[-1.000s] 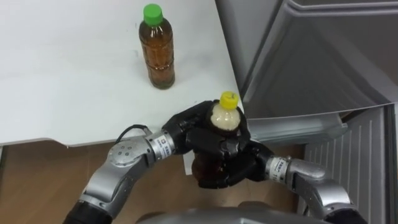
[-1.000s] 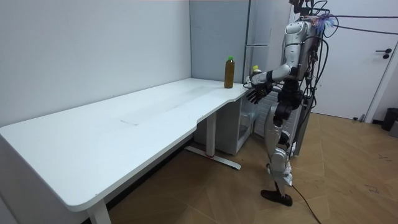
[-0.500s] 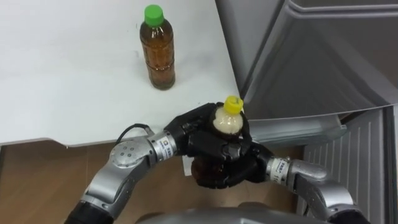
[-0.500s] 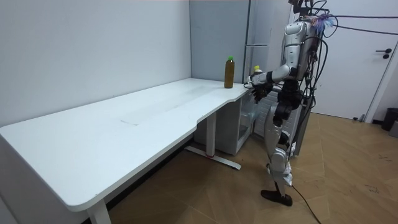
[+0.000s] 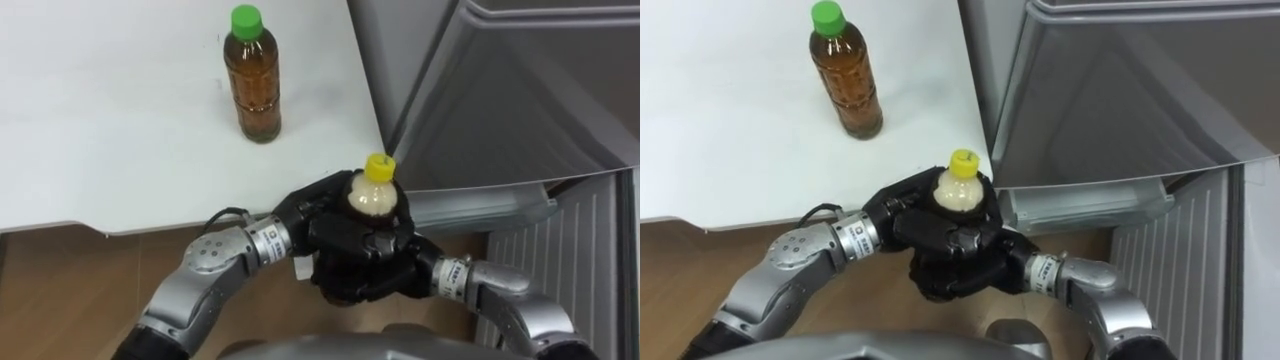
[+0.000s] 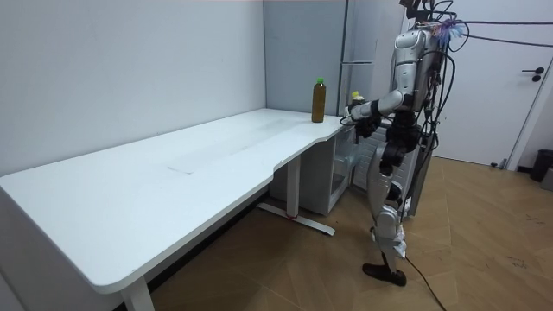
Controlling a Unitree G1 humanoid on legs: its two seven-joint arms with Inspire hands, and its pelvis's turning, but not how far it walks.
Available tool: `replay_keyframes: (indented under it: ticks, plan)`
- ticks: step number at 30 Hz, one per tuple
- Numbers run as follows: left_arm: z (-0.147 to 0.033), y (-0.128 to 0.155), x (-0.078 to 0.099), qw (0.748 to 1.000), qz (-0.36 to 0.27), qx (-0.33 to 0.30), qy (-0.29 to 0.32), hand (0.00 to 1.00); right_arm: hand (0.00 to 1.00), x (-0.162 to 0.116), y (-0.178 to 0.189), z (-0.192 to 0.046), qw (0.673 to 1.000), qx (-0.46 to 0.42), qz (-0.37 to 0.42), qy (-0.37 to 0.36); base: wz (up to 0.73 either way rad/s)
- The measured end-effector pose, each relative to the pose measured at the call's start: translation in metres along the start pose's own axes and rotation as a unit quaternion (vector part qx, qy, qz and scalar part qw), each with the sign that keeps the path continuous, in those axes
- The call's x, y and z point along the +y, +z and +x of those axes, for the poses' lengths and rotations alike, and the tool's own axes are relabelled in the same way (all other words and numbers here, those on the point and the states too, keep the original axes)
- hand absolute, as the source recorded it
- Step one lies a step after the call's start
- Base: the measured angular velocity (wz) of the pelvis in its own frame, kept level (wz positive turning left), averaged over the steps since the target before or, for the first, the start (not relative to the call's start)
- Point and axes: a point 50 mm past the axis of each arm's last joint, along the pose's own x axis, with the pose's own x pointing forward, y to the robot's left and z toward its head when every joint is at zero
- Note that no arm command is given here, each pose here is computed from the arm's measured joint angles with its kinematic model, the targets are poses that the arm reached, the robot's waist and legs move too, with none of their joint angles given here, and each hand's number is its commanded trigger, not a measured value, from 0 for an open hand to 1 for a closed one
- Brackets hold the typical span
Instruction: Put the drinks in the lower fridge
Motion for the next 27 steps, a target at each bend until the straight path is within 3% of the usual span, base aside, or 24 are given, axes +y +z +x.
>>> replay_keyframes:
  ticks: [17, 23, 27]
  plan:
    - [-0.005, 0.021, 0.007, 0.999, 0.034, -0.028, 0.022, 0.00, 1.00, 0.003, -0.017, -0.005, 0.999, 0.001, 0.049, 0.014, 0.00]
    - [-0.014, 0.055, 0.004, 0.993, 0.094, -0.075, 0.017, 0.00, 1.00, 0.000, -0.037, -0.015, 0.996, 0.016, 0.087, -0.007, 0.00]
    - [-0.022, 0.093, -0.007, 0.978, 0.136, -0.159, 0.007, 0.00, 1.00, -0.004, -0.050, -0.023, 0.993, 0.034, 0.110, -0.029, 0.00]
